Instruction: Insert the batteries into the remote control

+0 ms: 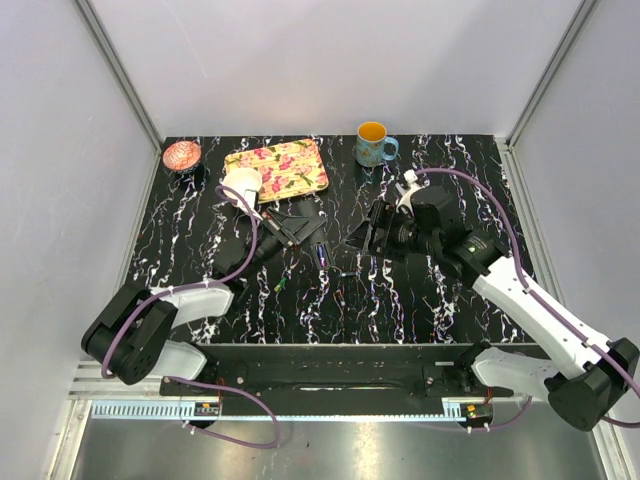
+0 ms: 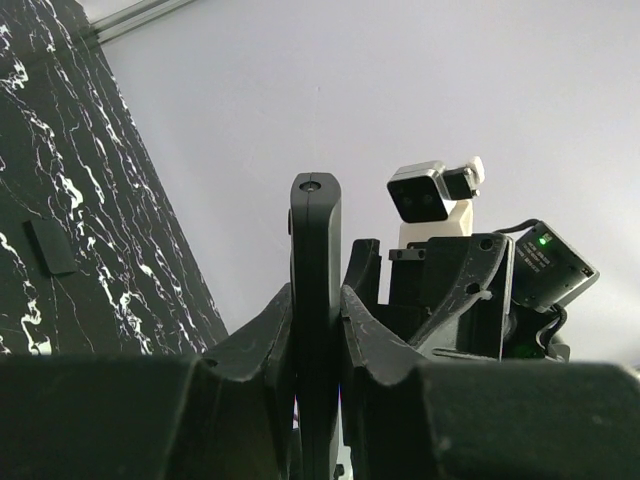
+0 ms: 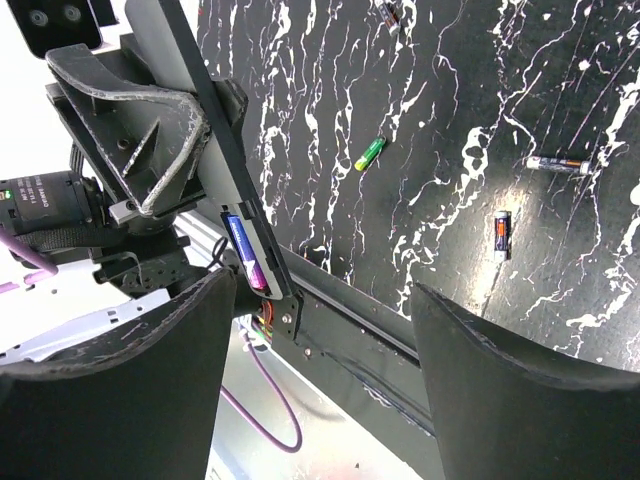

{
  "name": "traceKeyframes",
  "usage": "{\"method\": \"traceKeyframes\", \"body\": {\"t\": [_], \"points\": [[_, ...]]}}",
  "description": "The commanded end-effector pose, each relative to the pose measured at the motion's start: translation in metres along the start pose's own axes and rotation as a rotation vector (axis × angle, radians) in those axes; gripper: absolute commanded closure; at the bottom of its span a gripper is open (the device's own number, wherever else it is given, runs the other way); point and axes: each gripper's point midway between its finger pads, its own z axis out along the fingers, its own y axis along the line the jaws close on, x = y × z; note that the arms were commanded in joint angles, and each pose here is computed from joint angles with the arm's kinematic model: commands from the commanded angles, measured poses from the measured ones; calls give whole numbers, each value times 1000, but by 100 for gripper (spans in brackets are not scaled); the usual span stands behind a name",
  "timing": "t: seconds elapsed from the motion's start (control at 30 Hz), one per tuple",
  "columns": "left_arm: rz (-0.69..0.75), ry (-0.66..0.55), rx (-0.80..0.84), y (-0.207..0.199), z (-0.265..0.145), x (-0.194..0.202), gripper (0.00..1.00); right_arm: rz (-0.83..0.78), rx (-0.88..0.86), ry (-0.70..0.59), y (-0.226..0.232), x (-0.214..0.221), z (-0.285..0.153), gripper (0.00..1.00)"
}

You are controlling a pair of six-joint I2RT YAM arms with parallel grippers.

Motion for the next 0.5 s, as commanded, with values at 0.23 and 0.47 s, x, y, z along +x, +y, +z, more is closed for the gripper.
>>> {"method": "traceKeyframes", "body": {"t": [0.23,0.47], "points": [[99,-26,-14,-9,7,-10,100,-30,-67,28,24,-8,11,23],[136,-11,-89,2,10,-9,100,-146,10,37,29,0,22,46]]}}
